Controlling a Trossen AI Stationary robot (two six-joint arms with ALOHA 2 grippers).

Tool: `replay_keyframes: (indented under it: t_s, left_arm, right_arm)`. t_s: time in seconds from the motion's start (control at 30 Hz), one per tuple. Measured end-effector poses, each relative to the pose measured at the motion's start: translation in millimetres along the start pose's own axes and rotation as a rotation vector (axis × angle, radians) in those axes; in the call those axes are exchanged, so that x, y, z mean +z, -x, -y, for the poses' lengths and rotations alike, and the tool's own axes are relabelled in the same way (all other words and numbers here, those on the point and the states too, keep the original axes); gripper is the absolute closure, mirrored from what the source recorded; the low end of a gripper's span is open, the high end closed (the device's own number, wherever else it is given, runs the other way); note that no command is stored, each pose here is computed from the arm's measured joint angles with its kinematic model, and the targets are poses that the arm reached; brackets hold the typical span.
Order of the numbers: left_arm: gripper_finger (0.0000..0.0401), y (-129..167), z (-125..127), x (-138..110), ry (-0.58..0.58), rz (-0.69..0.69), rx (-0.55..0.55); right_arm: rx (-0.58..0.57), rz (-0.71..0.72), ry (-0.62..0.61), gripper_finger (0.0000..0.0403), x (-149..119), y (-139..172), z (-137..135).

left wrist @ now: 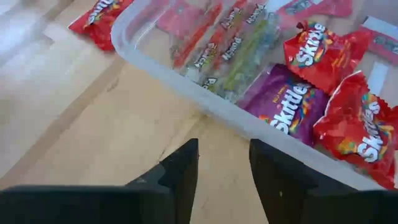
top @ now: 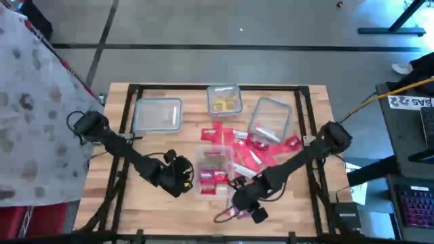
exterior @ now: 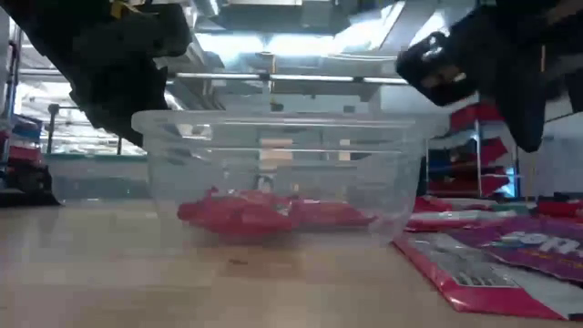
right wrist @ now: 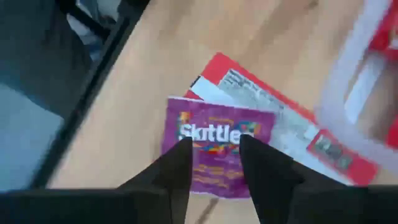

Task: Sort candy
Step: Put the purple candy into the rectangular transparent bin

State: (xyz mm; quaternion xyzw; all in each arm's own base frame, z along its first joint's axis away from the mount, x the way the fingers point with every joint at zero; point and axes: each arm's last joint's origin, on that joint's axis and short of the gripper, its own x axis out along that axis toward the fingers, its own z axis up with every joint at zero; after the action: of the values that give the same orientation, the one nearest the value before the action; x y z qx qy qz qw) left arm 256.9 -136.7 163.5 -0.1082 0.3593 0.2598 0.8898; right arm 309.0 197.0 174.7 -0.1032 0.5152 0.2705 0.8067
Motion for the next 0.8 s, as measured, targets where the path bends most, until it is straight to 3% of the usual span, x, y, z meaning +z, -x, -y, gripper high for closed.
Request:
replay_keyframes:
  t_s: [0.37, 0.5, 0.67, 0.8]
  left_arm:
    - [0.0272, -0.1, 0.0, 0.2, 0.000, 0.001, -0.001]
    - [0.0272, -0.1, -0.1, 0.1, -0.001, 0.000, 0.001]
    - [0.0272, -0.5, -0.3, 0.5, 0.001, 0.000, 0.001]
    - [0.0272, -0.5, -0.4, 0.5, -0.001, 0.000, 0.002]
  right_arm:
    - [0.019, -0.108, 0.140, 0.0281, -12.4, -33.6, 4.8]
    - [0.004, -0.115, 0.045, 0.0307, -12.9, -36.6, 5.4]
    - [-0.005, -0.116, -0.059, 0.0390, -12.3, -35.9, 5.0]
    - [-0.034, -0.139, -0.138, 0.0395, -8.8, -31.4, 5.2]
